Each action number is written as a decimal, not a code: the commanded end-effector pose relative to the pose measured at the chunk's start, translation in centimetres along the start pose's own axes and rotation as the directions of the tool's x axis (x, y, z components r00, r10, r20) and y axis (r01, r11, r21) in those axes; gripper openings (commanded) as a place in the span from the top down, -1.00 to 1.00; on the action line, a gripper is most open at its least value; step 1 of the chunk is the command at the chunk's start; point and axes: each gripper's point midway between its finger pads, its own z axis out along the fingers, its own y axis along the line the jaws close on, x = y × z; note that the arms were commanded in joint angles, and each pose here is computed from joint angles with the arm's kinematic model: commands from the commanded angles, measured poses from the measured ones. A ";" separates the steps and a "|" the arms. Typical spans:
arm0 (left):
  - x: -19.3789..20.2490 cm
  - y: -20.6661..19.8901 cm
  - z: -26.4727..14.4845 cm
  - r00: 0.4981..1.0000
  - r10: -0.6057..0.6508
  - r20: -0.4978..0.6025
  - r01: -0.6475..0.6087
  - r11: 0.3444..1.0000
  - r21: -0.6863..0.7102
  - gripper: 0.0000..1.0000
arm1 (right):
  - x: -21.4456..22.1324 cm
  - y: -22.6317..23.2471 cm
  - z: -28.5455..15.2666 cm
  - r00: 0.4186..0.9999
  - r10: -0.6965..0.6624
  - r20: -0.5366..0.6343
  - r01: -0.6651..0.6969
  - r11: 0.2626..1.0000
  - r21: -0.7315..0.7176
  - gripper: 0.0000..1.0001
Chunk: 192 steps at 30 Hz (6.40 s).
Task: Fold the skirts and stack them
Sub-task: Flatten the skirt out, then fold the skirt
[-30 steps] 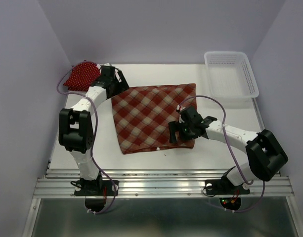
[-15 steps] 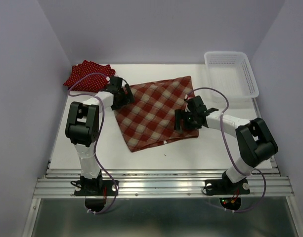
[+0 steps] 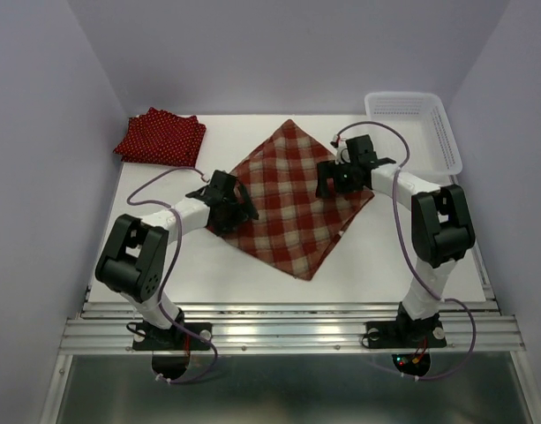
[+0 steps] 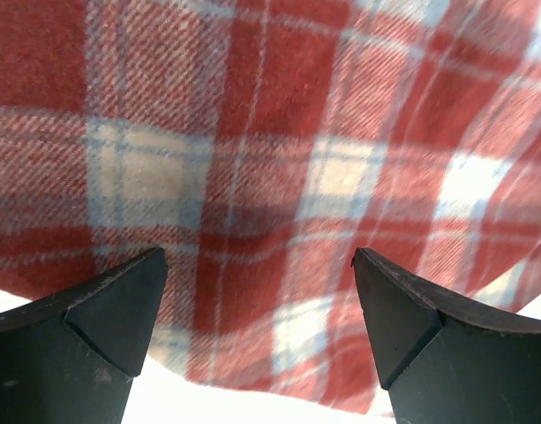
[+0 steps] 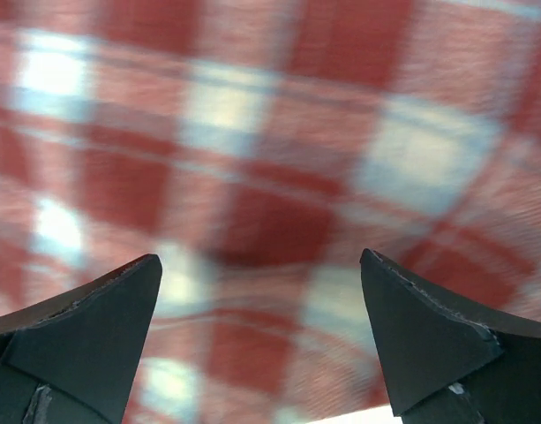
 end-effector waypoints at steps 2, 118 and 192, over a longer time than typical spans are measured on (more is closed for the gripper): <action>-1.6 -0.2 -3.1 0.997 -0.057 0.056 0.062 0.994 -0.090 -0.97 | -2.6 7.4 -5.1 0.973 -0.203 0.109 0.211 0.975 -0.070 -1.00; -29.1 -15.3 -5.5 0.869 -0.148 0.473 0.049 0.975 0.216 1.00 | 3.9 5.6 -15.7 0.961 -0.275 -0.008 0.268 0.928 0.258 0.99; -7.4 -6.1 7.9 0.994 0.111 0.000 -0.110 0.985 0.136 -0.97 | 9.2 8.2 -1.0 0.981 -0.149 -0.120 0.144 0.989 -0.044 -1.00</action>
